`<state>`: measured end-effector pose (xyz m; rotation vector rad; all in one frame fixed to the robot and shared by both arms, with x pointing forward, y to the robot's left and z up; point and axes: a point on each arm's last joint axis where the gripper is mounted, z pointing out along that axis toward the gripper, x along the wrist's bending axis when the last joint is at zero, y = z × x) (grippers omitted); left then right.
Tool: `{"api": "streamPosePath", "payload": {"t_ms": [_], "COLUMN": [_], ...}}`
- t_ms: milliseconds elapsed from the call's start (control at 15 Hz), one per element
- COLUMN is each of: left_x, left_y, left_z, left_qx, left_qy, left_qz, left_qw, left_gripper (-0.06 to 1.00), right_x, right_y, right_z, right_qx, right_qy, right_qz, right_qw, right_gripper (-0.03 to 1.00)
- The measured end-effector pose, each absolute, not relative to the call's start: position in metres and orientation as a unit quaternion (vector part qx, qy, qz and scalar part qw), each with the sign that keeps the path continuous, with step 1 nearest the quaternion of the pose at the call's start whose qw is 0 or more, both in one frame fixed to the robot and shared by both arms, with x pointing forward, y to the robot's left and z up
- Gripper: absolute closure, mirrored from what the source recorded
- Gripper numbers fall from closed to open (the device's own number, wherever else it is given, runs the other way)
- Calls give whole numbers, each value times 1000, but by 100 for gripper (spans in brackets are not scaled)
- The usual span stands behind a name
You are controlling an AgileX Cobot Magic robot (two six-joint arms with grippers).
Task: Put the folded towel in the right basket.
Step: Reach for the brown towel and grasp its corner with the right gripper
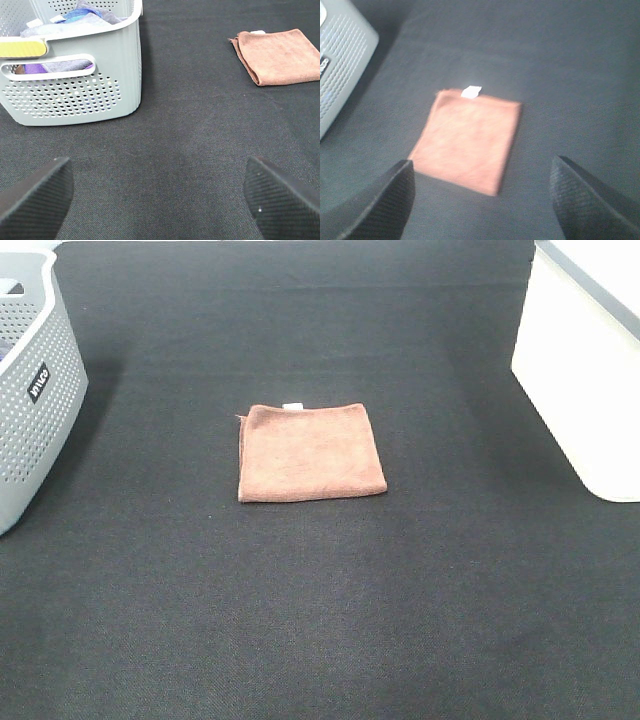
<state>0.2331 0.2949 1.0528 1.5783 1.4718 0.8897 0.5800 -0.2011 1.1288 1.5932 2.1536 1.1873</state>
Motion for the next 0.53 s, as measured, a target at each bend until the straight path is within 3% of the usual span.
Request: {"api": "streamPosePath", "payload": {"t_ms": [133, 533], "left_x": [233, 233], "left_y": [295, 295], "left_z": [1053, 1053], "left_qx": [622, 622], "left_qy": [580, 580], "left_qz": [351, 351], "left_qw": [393, 393], "left_gripper": [7, 7], "right_x": [593, 643], "right_y": [-192, -174], "right_z": [1112, 984], "right_qx": [547, 594], "right_qy": [735, 755], "right_qz": [390, 278], "right_qw": [87, -13], "right_gripper": [26, 26]}}
